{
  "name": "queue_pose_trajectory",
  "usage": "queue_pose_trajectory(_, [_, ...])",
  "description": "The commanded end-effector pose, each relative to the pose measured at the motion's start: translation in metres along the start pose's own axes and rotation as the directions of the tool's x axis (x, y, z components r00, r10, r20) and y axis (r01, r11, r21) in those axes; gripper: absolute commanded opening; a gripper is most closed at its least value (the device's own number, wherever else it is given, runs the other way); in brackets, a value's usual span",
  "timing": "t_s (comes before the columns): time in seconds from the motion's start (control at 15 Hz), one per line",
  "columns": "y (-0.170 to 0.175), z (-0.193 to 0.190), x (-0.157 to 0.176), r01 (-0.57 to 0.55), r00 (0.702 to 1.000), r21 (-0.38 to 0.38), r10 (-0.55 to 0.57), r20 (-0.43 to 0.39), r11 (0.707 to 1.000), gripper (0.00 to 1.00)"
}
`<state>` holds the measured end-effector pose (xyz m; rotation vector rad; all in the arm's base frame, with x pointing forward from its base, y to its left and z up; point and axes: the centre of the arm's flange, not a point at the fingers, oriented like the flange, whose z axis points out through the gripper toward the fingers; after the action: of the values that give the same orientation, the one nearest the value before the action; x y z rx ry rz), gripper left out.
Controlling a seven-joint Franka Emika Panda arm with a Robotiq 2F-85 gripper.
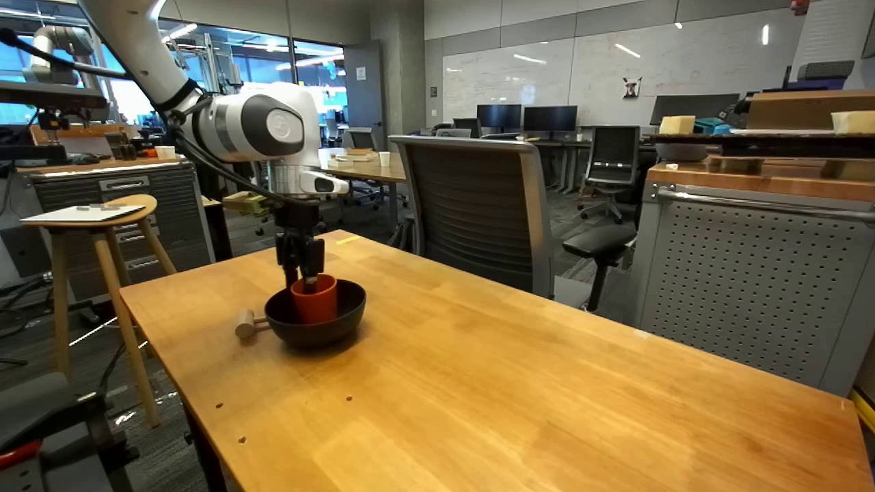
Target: Put the cup in the bowl then remove it out of the bowl then put it in the bowl
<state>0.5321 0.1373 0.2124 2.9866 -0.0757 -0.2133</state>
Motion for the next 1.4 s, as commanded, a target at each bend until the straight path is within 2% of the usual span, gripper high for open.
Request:
queue_pose_trajectory(0.0, [-0.009,-0.001,0.010,-0.004,1.000,-0.037,0.004,-0.009,0.999,0.42])
queue_pose_trajectory(0.27, [-0.009,-0.002,0.009,-0.014,1.000,-0.048,0.014,-0.010,0.999,0.11])
queue_pose_trajectory(0.4, [-0.009,-0.014,0.009,-0.007,1.000,-0.064,0.005,-0.027,0.998,0.00])
queue_pose_trajectory(0.67, [-0.015,-0.048,0.013,0.006,0.997,-0.097,-0.014,-0.082,0.995,0.01])
queue_pose_trajectory(0.93, [-0.036,-0.100,0.012,0.046,0.984,-0.116,-0.065,-0.164,0.992,0.01])
queue_pose_trajectory(1.13, [-0.065,-0.124,0.012,0.097,0.973,-0.078,-0.111,-0.202,0.992,0.01])
queue_pose_trajectory(1.33, [-0.106,-0.123,0.009,0.182,0.960,-0.039,-0.186,-0.211,0.982,0.01])
